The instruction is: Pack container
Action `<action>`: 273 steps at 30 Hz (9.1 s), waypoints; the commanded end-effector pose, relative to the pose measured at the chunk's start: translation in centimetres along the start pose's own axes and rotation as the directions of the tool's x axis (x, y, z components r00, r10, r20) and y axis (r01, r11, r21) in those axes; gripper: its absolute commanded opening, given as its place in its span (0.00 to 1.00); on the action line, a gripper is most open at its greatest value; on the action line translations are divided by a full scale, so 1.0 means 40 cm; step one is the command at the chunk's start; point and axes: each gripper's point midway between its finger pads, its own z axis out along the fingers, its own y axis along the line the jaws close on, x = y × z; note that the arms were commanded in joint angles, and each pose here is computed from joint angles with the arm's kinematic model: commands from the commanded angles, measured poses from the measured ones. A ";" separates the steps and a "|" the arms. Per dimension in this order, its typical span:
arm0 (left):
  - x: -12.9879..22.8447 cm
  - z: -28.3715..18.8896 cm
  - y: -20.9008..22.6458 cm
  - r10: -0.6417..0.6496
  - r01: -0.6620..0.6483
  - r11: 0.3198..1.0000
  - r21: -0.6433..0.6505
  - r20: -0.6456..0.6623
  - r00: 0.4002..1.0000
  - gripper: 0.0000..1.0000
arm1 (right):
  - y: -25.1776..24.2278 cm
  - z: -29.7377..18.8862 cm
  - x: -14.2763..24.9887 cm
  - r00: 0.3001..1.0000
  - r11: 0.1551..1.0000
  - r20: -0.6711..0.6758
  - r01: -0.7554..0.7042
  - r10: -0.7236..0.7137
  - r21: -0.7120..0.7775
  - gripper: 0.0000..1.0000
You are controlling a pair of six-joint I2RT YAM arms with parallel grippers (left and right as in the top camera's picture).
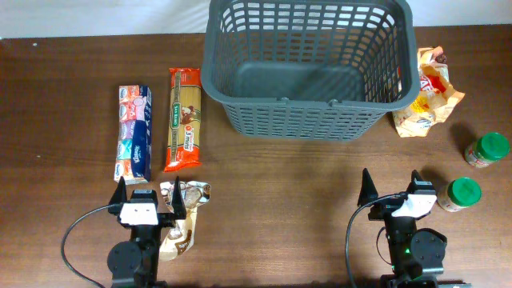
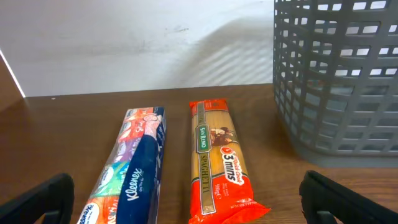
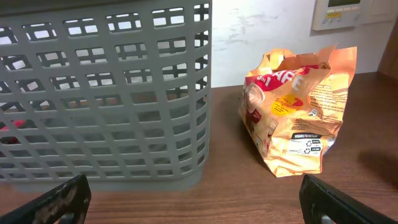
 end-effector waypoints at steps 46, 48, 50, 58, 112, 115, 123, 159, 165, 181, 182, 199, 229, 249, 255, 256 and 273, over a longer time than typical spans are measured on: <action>0.004 0.000 0.008 -0.010 0.010 1.000 -0.016 0.000 1.000 0.99 | 0.006 0.000 0.006 1.000 1.000 -0.002 0.000 0.000 -0.011 0.99; 0.004 0.000 0.008 -0.010 0.010 1.000 -0.016 0.000 1.000 0.99 | 0.006 0.000 0.006 1.000 1.000 -0.002 0.000 0.000 -0.011 0.99; 0.004 0.000 0.008 -0.010 0.010 1.000 -0.016 0.000 1.000 0.99 | 0.006 0.000 0.006 1.000 1.000 -0.002 0.000 0.000 -0.011 0.99; 0.004 0.000 0.008 -0.010 0.010 1.000 -0.016 0.000 1.000 0.99 | 0.006 0.000 0.006 1.000 1.000 -0.002 0.000 0.000 -0.011 0.99; 0.004 0.000 0.008 -0.010 0.010 1.000 -0.016 0.000 1.000 0.99 | -0.198 -0.325 -0.651 0.993 0.795 -0.113 0.103 -0.043 0.598 0.99; 0.004 0.000 0.008 -0.010 0.010 1.000 -0.016 0.000 1.000 0.99 | -0.109 -0.297 -0.629 0.972 0.914 -0.231 0.126 -0.036 0.386 0.99; 0.004 0.000 0.008 -0.010 0.010 1.000 -0.016 0.000 1.000 0.99 | -0.113 -0.271 -0.643 0.972 0.907 -0.232 0.121 -0.026 0.404 0.99; 0.004 0.000 0.008 -0.010 0.010 1.000 -0.017 0.000 1.000 0.99 | -0.532 -0.158 -0.368 0.350 0.127 -0.065 -0.155 0.934 0.980 0.99; 0.004 0.000 0.008 -0.010 0.010 1.000 -0.016 0.000 1.000 0.99 | -0.549 -0.136 -0.216 0.258 0.155 -0.133 -0.067 0.957 0.986 0.99; 0.004 0.000 0.008 -0.010 0.010 1.000 -0.016 0.000 1.000 0.99 | -0.501 -0.032 -0.029 0.286 0.393 -0.401 0.087 0.870 0.915 0.99; 0.004 0.000 0.008 -0.010 0.010 1.000 -0.016 0.000 1.000 0.99 | -0.505 -0.034 -0.030 0.290 0.390 -0.399 0.093 0.870 0.916 0.99; 0.004 0.000 0.008 -0.010 0.010 1.000 -0.016 0.000 1.000 0.99 | -0.505 -0.050 0.073 0.246 0.379 -0.389 0.089 0.888 0.921 0.99; 0.004 0.000 0.008 -0.010 0.010 1.000 -0.016 0.000 1.000 0.99 | -0.520 -0.004 0.212 0.143 0.389 -0.398 0.088 0.906 0.917 0.99; 0.004 0.000 0.008 -0.010 0.010 1.000 -0.016 0.000 1.000 0.99 | -0.521 0.003 0.256 0.159 0.396 -0.402 0.067 0.902 0.916 0.99; 0.004 0.000 0.008 -0.010 0.010 1.000 -0.016 0.000 1.000 0.99 | -0.527 0.010 0.260 0.166 0.397 -0.401 0.062 0.901 0.916 0.99; 0.004 0.000 0.008 -0.010 0.010 1.000 -0.017 0.000 1.000 0.99 | -0.527 0.011 0.261 0.166 0.397 -0.401 0.062 0.901 0.916 0.99; 0.004 0.000 0.008 -0.010 0.010 1.000 -0.016 0.000 1.000 0.99 | -0.527 0.003 0.283 0.170 0.395 -0.401 0.070 0.900 0.916 0.99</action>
